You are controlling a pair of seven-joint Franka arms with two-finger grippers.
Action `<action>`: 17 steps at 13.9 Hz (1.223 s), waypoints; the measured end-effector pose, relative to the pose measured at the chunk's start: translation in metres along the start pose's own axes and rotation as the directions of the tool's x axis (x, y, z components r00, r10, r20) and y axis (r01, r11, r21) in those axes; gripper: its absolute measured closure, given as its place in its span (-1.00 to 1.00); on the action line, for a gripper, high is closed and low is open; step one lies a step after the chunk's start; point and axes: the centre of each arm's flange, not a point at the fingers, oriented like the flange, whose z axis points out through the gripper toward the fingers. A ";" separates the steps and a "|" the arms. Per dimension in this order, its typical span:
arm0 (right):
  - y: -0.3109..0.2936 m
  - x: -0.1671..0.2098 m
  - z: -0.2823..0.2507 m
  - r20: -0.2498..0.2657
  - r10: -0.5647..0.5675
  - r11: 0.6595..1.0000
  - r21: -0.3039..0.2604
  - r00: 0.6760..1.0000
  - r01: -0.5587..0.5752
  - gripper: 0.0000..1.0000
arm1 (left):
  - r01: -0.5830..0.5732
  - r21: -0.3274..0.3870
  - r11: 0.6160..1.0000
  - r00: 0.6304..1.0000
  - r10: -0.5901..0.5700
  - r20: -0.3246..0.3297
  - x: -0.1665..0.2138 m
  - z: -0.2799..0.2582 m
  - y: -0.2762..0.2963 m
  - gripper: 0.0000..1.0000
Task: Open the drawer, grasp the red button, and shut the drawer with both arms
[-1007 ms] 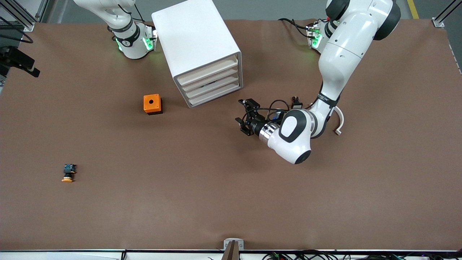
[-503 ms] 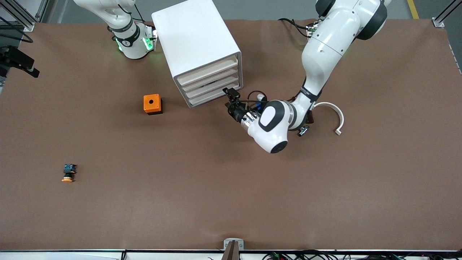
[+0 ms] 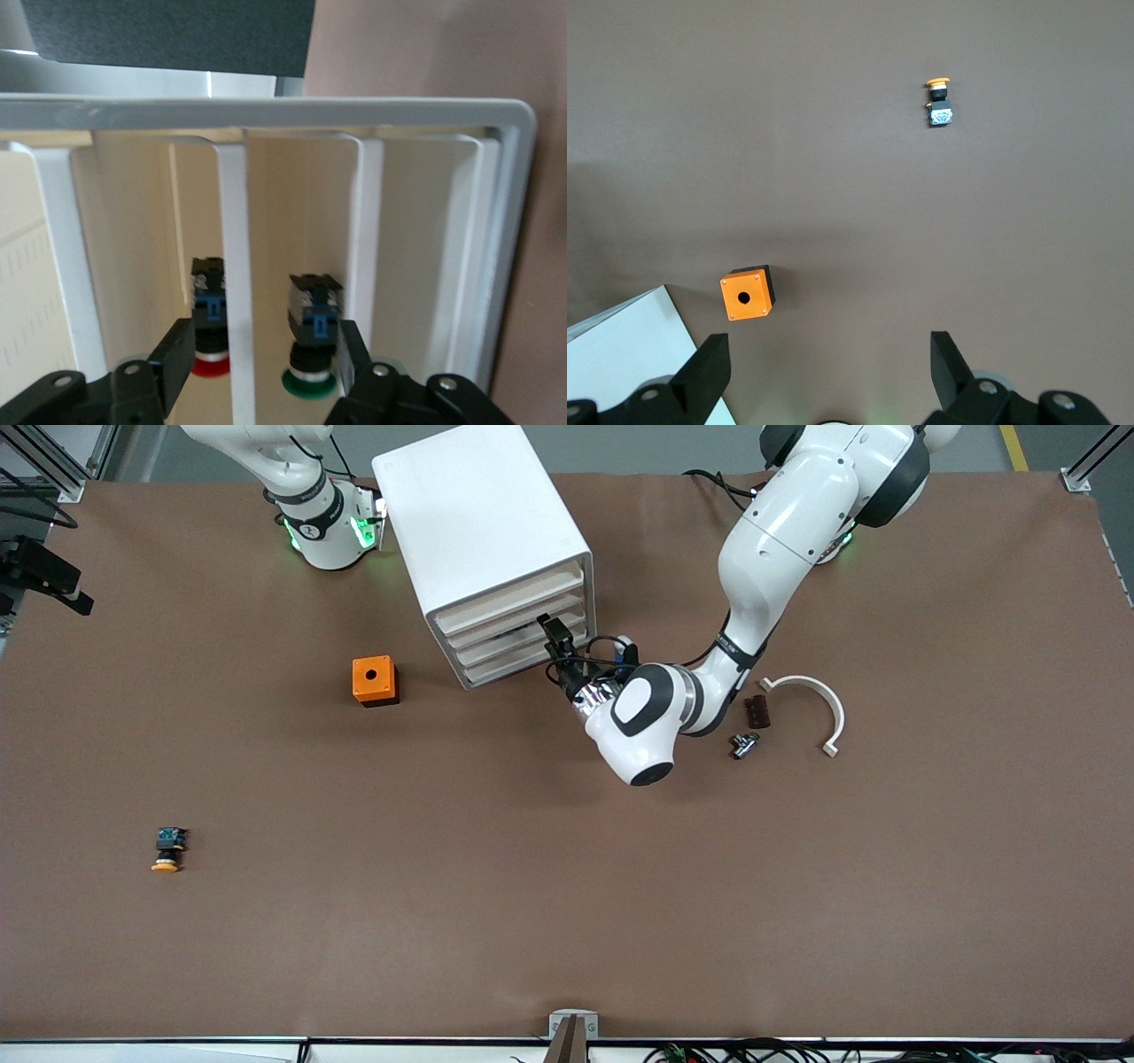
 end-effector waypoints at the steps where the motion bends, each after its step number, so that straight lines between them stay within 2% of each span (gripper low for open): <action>1: 0.000 0.000 0.000 0.000 0.000 1.000 0.000 1.000 0.000 -1.00 | 0.000 0.011 1.000 1.000 0.000 -0.005 -0.002 0.006 -0.003 -0.45; 3: 0.000 0.000 -0.001 -0.002 0.001 1.000 0.000 1.000 -0.001 -1.00 | -0.004 0.024 1.000 1.000 0.004 -0.013 -0.006 0.018 -0.007 -0.17; 4: 0.000 0.000 -0.002 -0.003 0.001 1.000 0.000 1.000 -0.001 -1.00 | -0.004 0.025 1.000 1.000 0.004 -0.018 -0.007 0.022 -0.008 -0.15; 6: 0.001 0.000 -0.004 -0.010 0.003 1.000 -0.001 1.000 -0.003 -1.00 | -0.003 0.026 1.000 1.000 0.003 -0.023 -0.007 0.026 -0.007 0.22; 7: 0.003 0.000 -0.006 -0.013 0.005 1.000 -0.001 1.000 -0.005 -1.00 | -0.001 0.027 1.000 1.000 0.002 -0.023 -0.007 0.026 -0.006 0.22; 9: 0.006 -0.001 -0.008 -0.018 0.011 1.000 -0.001 1.000 -0.011 -1.00 | 0.004 0.030 1.000 1.000 -0.003 -0.026 -0.006 0.028 -0.002 0.52; 10: 0.007 0.000 -0.007 -0.015 0.014 1.000 -0.001 1.000 -0.014 -1.00 | 0.007 0.033 0.999 1.000 -0.006 -0.029 -0.006 0.031 -0.001 0.52; 11: 0.009 0.001 -0.004 -0.005 0.018 1.000 -0.001 1.000 -0.018 -1.00 | 0.005 0.039 0.999 1.000 -0.004 -0.031 -0.007 0.032 -0.002 0.69; 15: 0.014 0.025 0.037 0.075 0.022 1.000 -0.003 0.997 -0.021 -1.00 | 0.004 0.028 1.000 1.000 -0.003 -0.021 -0.007 0.023 -0.001 0.71; 17: 0.015 0.039 0.057 0.102 -0.011 1.000 -0.006 0.995 0.012 -1.00 | -0.001 0.006 1.000 1.000 0.001 0.006 -0.005 -0.001 0.000 0.71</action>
